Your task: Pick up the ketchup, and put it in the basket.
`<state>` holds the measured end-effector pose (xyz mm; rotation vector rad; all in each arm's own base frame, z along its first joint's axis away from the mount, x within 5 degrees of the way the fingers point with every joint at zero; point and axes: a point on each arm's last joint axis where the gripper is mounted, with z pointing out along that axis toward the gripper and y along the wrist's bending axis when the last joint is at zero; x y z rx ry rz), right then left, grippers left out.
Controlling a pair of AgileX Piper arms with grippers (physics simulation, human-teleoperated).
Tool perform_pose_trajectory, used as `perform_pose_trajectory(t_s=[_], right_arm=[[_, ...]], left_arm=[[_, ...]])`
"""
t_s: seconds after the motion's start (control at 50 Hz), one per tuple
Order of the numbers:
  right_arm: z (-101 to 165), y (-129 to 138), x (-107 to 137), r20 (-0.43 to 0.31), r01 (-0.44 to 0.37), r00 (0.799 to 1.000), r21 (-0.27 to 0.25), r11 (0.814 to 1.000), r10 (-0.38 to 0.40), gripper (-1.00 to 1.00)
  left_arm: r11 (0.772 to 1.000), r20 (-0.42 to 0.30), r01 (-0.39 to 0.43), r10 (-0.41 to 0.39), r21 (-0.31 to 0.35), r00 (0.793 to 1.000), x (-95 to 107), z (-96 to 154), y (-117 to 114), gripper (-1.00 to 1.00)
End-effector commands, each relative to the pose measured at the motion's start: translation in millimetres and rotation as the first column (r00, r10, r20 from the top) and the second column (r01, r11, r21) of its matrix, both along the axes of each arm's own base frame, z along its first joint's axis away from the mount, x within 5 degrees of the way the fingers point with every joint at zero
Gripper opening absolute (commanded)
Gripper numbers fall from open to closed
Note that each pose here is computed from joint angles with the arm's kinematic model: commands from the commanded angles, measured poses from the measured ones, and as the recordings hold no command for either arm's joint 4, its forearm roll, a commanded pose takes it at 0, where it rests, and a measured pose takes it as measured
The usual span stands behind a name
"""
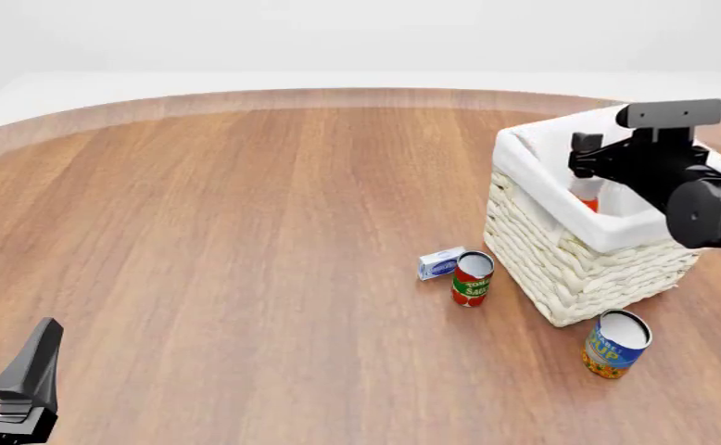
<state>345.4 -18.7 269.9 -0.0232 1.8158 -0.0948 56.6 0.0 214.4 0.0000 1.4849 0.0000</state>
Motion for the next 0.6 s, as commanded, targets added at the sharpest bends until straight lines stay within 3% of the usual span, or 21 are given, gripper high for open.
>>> perform_pose_trajectory(t_s=[0.02,0.6], right_arm=[[7.4,1.3,-3.5,0.027,-0.002,1.000,0.003,1.000,0.002,1.00],[19.0,18.5,-6.4,0.076,-0.057,0.995,-0.025,0.998,0.058,1.00]], left_arm=[[1.000,0.000,0.000,0.000,0.000,1.000,0.0,0.0,0.0,1.00],[1.000,0.000,0.000,0.000,0.000,1.000,0.0,0.0,0.0,1.00]])
